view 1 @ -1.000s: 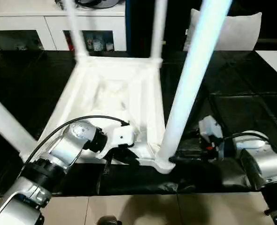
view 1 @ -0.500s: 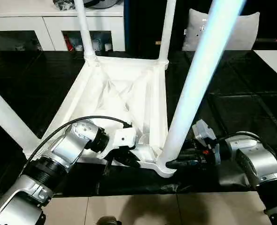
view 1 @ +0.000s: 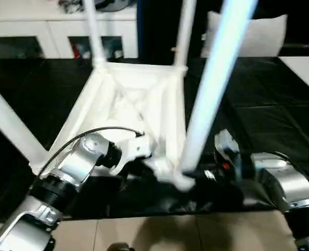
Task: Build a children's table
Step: Rotate leg to tighten
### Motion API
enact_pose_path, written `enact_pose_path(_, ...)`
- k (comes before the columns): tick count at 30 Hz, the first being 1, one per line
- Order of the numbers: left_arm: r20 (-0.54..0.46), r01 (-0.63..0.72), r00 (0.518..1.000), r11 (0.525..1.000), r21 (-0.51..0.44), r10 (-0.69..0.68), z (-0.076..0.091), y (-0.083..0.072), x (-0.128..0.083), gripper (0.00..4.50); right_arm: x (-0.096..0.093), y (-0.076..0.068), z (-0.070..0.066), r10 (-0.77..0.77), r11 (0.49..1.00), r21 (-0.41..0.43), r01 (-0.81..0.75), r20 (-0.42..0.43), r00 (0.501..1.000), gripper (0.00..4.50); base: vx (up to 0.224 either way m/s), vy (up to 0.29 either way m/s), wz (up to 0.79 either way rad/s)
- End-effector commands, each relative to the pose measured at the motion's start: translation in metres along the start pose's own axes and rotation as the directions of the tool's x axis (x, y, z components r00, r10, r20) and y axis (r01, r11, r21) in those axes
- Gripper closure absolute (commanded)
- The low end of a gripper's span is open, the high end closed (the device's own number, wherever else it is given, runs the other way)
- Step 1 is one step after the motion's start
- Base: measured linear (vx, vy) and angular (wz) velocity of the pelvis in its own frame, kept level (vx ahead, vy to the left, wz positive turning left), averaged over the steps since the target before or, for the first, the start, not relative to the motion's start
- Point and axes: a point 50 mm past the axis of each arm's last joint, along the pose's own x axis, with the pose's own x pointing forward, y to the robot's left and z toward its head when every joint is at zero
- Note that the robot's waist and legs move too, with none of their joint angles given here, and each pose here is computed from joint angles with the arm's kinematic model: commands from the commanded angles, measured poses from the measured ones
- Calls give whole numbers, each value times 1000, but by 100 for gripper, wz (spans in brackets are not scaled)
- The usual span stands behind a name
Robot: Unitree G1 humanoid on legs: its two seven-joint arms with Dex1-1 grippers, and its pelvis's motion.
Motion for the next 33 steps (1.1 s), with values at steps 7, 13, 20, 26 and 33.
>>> enact_pose_path(7,196,-213,952,969,-126,235,52,5,31,450,63,1,9,-290,952,120,282,55,956,257,0,0,0)
enact_pose_path(13,226,-337,902,927,-167,368,70,5,41,450,81,-10,19,-516,850,181,495,103,850,223,0,0,0)
enact_pose_path(20,221,-312,916,941,-134,335,65,2,39,450,68,-13,19,-547,835,166,525,149,823,146,0,0,0)
enact_pose_path(26,215,-287,928,952,-105,304,59,1,36,450,47,-17,18,-545,839,124,530,193,816,97,0,0,0)
enact_pose_path(33,182,-131,975,991,-3,129,41,-6,26,450,-6,-14,14,-264,957,-85,277,137,955,33,0,0,0)
